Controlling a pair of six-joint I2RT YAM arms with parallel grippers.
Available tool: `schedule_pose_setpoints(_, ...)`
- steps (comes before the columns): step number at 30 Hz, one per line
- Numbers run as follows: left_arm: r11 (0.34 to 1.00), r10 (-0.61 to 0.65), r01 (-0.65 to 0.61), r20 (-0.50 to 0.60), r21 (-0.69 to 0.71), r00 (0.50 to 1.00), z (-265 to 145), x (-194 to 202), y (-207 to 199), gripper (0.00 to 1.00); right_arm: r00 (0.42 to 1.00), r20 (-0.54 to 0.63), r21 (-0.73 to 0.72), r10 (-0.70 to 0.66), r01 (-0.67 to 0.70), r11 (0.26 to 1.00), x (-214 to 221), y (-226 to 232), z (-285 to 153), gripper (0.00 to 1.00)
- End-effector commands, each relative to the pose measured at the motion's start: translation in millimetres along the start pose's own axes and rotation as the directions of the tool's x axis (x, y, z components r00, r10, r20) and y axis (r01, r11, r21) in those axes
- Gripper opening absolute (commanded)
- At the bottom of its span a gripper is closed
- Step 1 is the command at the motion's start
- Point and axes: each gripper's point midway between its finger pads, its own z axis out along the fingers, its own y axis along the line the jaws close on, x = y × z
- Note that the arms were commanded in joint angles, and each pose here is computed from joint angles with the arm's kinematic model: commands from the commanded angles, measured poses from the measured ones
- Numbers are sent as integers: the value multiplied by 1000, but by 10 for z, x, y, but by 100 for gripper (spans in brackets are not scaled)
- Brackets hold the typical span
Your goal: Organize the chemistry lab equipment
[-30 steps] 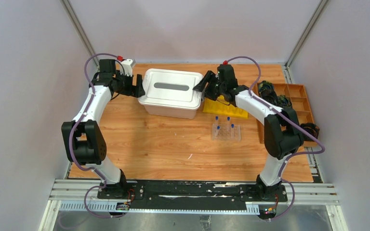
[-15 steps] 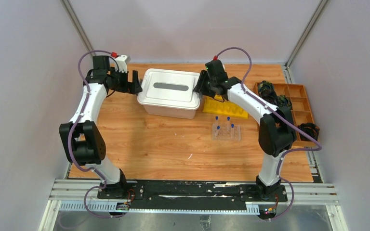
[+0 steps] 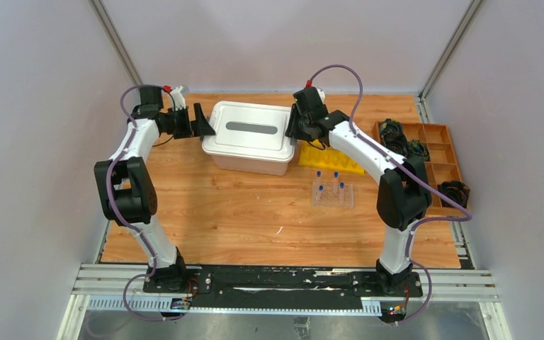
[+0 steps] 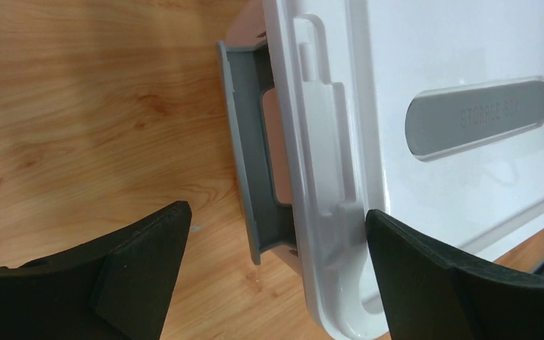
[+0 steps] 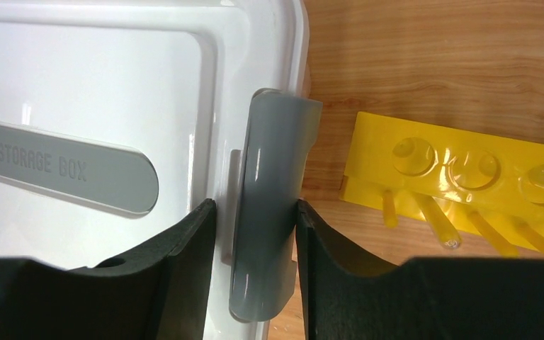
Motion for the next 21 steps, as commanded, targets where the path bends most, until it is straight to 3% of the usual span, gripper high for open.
schedule_pose_setpoints(1, 994, -35, 31, 37, 103, 999, 42, -142, -141, 100, 994, -18, 45, -104, 105, 994, 41, -51, 26, 37)
schedule_pose_setpoints(6, 987, -55, 46, 56, 157, 997, 76, -165, -209, 99, 987, -61, -20, -147, 146, 989, 93, 79, 124, 34)
schedule_pose_setpoints(10, 980, -88, 73, 71, 186, 994, 95, -174, -253, 80, 982, -86, -55, -170, 166, 985, 127, 145, 181, 31)
schedule_pose_setpoints(16, 985, -80, 69, 66, 158, 995, 97, -107, -209, 70, 977, -107, -71, -182, 176, 982, 171, 167, 217, 28)
schedule_pose_setpoints(21, 994, 20, -31, 100, 107, 995, -3, -169, -256, 60, 975, -111, -66, -193, 186, 980, 181, 144, 226, 26)
